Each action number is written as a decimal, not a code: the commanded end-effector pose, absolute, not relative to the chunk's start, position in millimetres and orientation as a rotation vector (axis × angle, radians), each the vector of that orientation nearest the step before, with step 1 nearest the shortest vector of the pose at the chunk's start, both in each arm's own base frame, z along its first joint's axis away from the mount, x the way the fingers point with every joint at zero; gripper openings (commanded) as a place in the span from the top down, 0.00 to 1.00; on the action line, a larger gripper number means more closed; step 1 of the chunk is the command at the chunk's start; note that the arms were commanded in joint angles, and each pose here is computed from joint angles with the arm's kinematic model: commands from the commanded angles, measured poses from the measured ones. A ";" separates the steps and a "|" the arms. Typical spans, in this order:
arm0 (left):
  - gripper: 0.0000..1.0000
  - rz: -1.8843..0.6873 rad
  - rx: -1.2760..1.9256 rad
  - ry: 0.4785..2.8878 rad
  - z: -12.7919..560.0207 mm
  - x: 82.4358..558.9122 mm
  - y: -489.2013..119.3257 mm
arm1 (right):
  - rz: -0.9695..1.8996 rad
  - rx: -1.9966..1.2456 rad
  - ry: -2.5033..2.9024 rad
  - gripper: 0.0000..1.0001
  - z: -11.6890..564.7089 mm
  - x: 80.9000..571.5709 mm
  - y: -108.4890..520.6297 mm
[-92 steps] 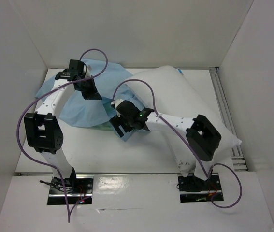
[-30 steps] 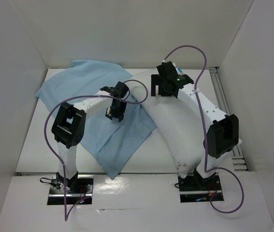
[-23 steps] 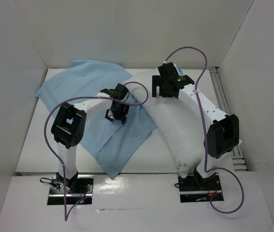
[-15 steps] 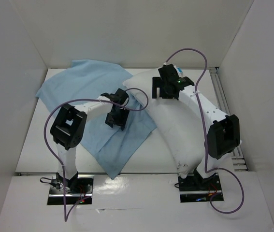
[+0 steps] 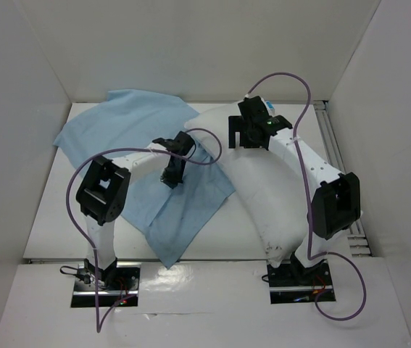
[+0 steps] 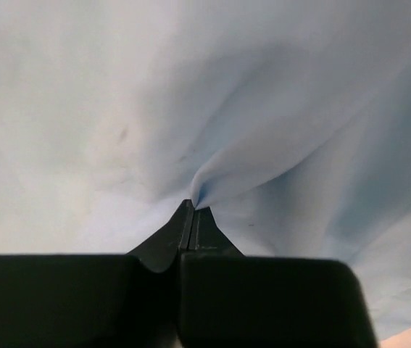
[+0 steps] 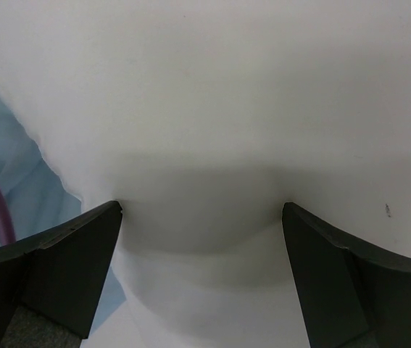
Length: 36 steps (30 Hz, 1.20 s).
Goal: Put the pillow into the pillowcase
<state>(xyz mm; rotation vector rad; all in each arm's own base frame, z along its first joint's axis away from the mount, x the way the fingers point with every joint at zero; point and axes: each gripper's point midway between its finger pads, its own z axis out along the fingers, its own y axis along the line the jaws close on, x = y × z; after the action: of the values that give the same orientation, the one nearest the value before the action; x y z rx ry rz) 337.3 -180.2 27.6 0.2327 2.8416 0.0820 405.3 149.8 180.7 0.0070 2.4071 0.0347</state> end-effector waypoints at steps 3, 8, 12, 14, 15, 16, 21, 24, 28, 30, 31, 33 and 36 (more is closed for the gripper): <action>1.00 0.067 0.162 2.756 64.1 360.2 -179.9 | -0.013 -0.003 2.399 0.00 203.1 399.4 136.9; 1.00 -0.144 0.134 2.732 97.8 362.7 -186.5 | 0.054 -0.019 2.363 0.00 217.9 415.0 154.6; 1.00 -0.239 0.123 2.729 114.4 363.8 -186.4 | 0.093 -0.063 2.368 0.00 197.8 432.4 181.1; 1.00 -0.243 0.123 2.722 121.0 363.6 -186.2 | 0.106 -0.034 2.369 0.00 186.8 441.4 186.6; 1.00 -0.235 0.111 2.733 120.2 362.6 -181.7 | 0.100 -0.036 2.380 0.00 171.1 448.0 189.8; 1.00 -0.240 0.111 2.722 124.8 362.5 -181.6 | 0.085 -0.016 2.391 0.06 160.3 449.6 188.9; 1.00 -0.352 0.095 2.695 142.9 363.8 -183.8 | 0.104 0.043 2.356 1.00 163.2 462.7 174.1; 1.00 -0.407 0.078 2.683 150.3 368.8 -182.9 | 0.301 -0.028 2.256 1.00 221.1 455.8 170.4; 1.00 -0.471 -0.028 2.698 154.5 374.6 -164.6 | 0.458 -0.196 2.148 1.00 287.1 408.4 166.0; 1.00 -0.528 -0.058 2.691 157.5 377.6 -162.8 | 0.489 -0.271 2.146 1.00 292.2 386.1 166.5; 1.00 -0.528 -0.085 2.690 157.6 379.3 -159.1 | 0.517 -0.306 2.142 1.00 294.3 374.7 168.3; 1.00 -0.556 -0.116 2.696 155.6 382.3 -152.6 | 0.629 -0.409 2.130 1.00 295.9 337.9 176.5; 1.00 -0.622 -0.168 2.679 159.6 392.8 -148.8 | 0.773 -0.567 2.135 1.00 287.7 289.8 185.7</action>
<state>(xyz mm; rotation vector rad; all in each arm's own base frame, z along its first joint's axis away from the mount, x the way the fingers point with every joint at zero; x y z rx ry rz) 382.7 -140.2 129.8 -0.1543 2.7509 -0.4865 349.3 157.6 282.3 -0.3123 2.1659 0.5208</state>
